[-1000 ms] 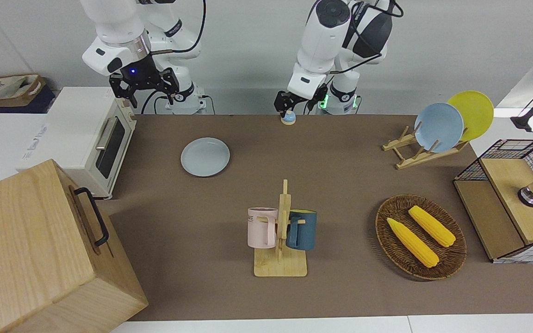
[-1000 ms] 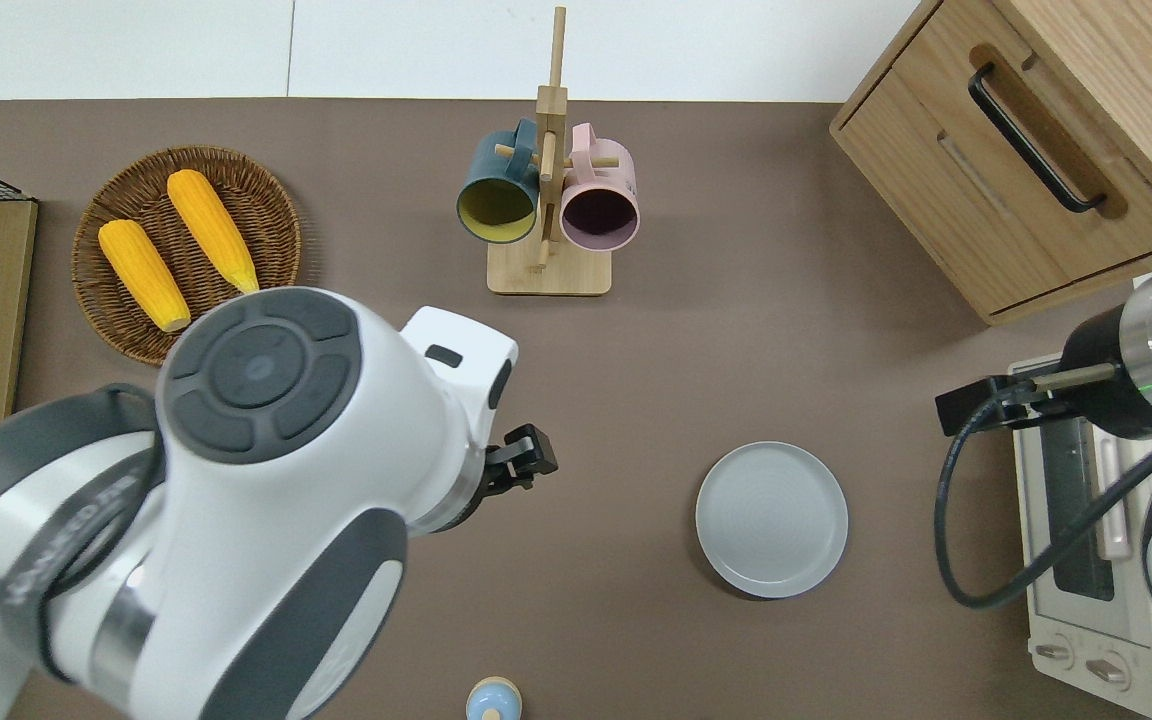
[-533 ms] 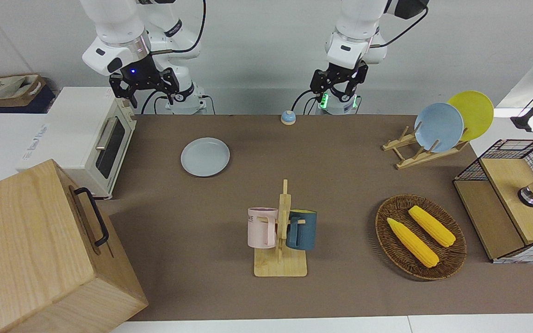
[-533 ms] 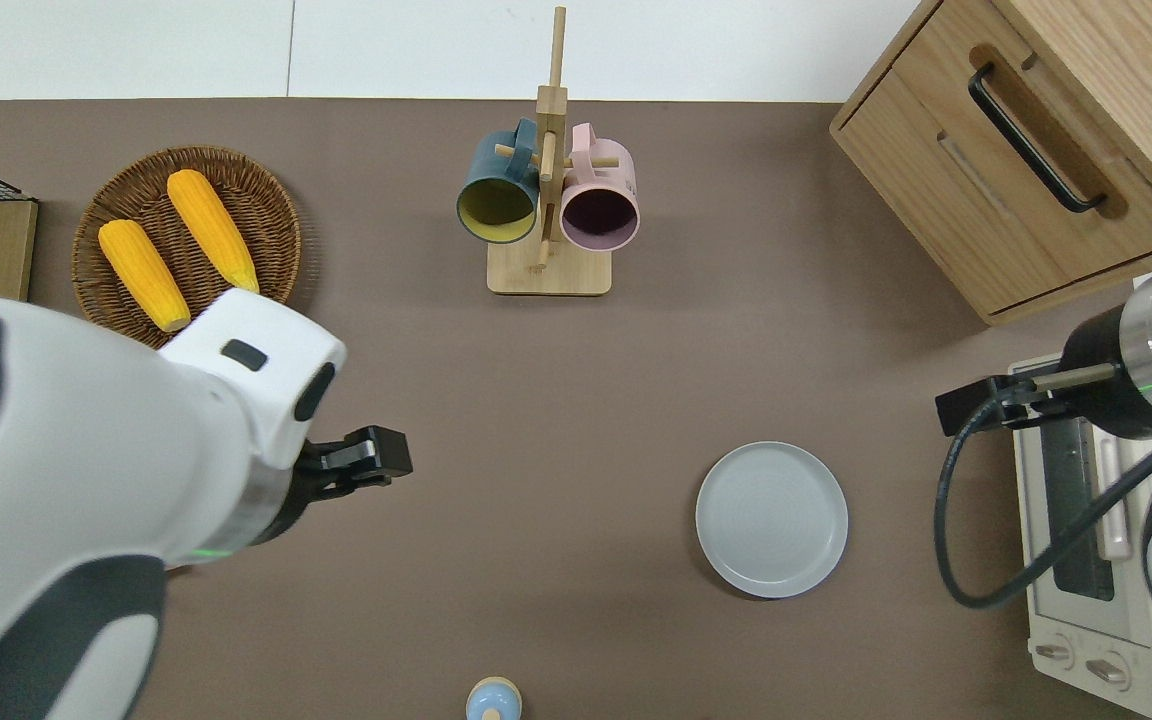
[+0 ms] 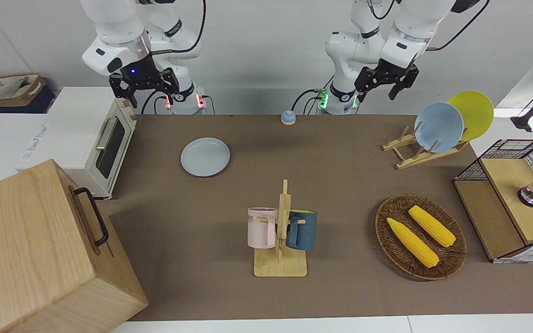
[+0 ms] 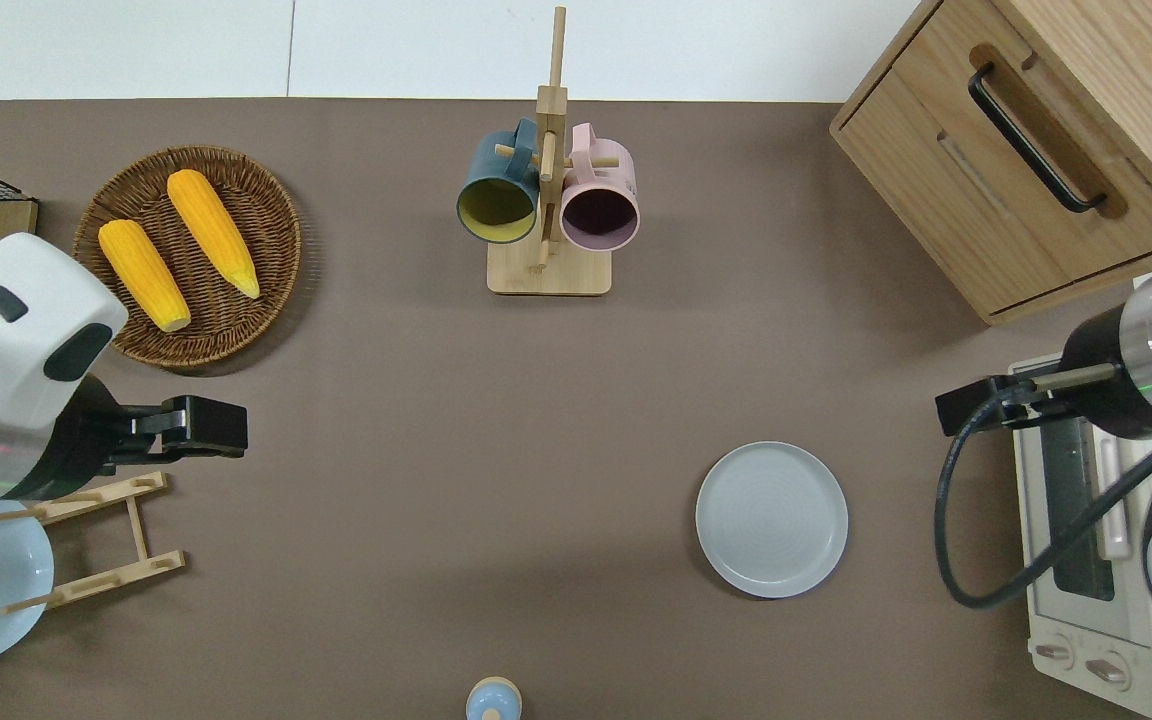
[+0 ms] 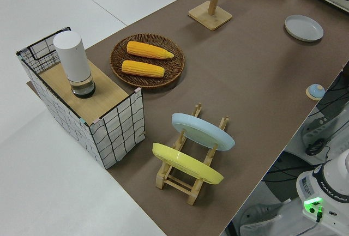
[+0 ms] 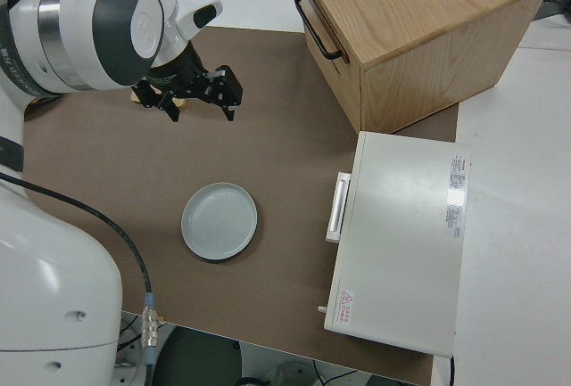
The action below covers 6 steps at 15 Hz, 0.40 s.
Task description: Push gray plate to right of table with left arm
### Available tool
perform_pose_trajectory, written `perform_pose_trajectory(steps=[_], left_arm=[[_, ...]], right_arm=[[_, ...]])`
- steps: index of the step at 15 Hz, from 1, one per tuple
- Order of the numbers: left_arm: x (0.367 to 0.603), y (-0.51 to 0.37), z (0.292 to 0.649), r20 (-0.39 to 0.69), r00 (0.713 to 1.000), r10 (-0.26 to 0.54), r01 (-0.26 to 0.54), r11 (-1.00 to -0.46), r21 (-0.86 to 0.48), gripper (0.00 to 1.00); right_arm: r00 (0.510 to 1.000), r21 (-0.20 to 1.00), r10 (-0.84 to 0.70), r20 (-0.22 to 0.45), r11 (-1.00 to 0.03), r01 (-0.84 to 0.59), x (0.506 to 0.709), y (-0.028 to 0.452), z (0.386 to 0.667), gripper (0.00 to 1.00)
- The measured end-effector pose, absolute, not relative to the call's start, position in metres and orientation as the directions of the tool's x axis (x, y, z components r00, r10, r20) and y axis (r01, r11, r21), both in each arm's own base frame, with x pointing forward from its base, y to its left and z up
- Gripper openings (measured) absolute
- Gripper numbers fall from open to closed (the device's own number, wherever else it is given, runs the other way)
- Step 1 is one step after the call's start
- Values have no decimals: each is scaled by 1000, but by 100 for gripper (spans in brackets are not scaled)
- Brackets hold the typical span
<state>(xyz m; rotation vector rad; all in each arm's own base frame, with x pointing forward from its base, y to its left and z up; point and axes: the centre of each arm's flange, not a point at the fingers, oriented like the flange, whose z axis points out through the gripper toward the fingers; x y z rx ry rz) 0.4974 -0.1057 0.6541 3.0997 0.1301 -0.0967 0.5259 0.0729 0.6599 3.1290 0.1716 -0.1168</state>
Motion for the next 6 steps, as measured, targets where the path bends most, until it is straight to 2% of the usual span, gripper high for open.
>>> perform_pose_trajectory(steps=[3, 6], left_arm=[[500, -93, 654, -60, 998, 22, 24, -999, 40, 100], [501, -89, 654, -59, 998, 1, 3, -999, 38, 100]], right_arm=[[991, 2, 109, -75, -994, 109, 526, 73, 660, 99], [991, 2, 109, -75, -994, 109, 526, 73, 660, 99]])
